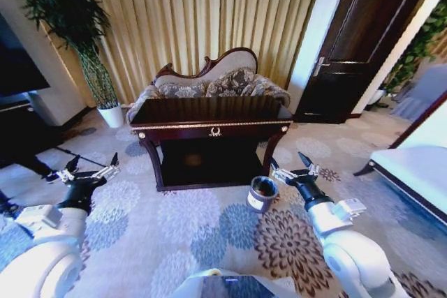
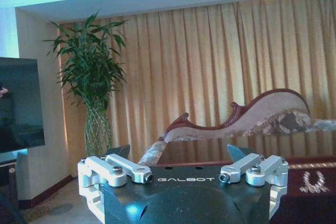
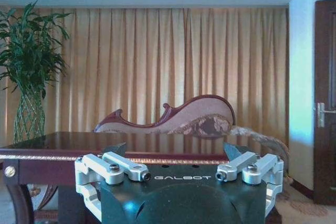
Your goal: Move to the front of the table and place the trash on the table into the trash bin.
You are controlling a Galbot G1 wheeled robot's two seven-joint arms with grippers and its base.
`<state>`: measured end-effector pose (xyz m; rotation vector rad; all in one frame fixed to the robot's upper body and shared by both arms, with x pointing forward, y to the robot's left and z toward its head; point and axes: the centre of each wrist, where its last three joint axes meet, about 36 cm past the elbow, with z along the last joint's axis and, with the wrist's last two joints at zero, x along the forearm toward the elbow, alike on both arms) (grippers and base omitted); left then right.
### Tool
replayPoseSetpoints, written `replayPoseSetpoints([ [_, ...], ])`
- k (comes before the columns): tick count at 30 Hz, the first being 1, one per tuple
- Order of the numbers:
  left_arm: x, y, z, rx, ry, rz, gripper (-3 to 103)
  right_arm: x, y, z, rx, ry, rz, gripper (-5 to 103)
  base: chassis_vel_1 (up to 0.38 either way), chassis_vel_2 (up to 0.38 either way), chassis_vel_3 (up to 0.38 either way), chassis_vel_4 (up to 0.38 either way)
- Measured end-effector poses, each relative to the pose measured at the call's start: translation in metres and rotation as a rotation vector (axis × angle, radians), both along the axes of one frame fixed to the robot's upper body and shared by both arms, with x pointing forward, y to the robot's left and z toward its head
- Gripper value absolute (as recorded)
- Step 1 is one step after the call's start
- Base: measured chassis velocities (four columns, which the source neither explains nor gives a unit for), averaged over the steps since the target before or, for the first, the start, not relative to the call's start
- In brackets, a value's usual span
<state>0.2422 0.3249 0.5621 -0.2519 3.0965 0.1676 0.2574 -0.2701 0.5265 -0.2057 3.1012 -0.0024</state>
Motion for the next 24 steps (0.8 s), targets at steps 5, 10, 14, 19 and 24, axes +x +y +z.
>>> replayPoseSetpoints([
  [5, 0.0, -0.001, -0.001, 0.0, 0.001, -0.003, 100, 0.001, -0.001, -0.001, 0.001, -0.002, -0.004, 100, 0.323, -0.342, -0.326, 0.333],
  [10, -0.001, -0.005, -0.005, -0.021, -0.002, 0.006, 100, 0.005, -0.003, -0.008, 0.006, -0.005, -0.03, 100, 0.327, -0.328, -0.343, 0.34],
  [14, -0.003, -0.009, -0.01, -0.043, 0.006, 0.012, 100, 0.009, -0.008, -0.016, 0.001, 0.009, -0.058, 100, 0.184, -0.181, -0.177, 0.242],
  [19, -0.005, -0.011, -0.013, -0.063, 0.012, 0.022, 100, 0.012, -0.012, -0.025, -0.01, 0.027, -0.1, 100, 0.052, -0.028, -0.07, 0.08],
  [24, -0.006, -0.012, -0.015, -0.064, 0.016, 0.036, 100, 0.012, -0.014, -0.03, -0.023, 0.027, -0.138, 100, -0.054, 0.032, 0.043, -0.042],
])
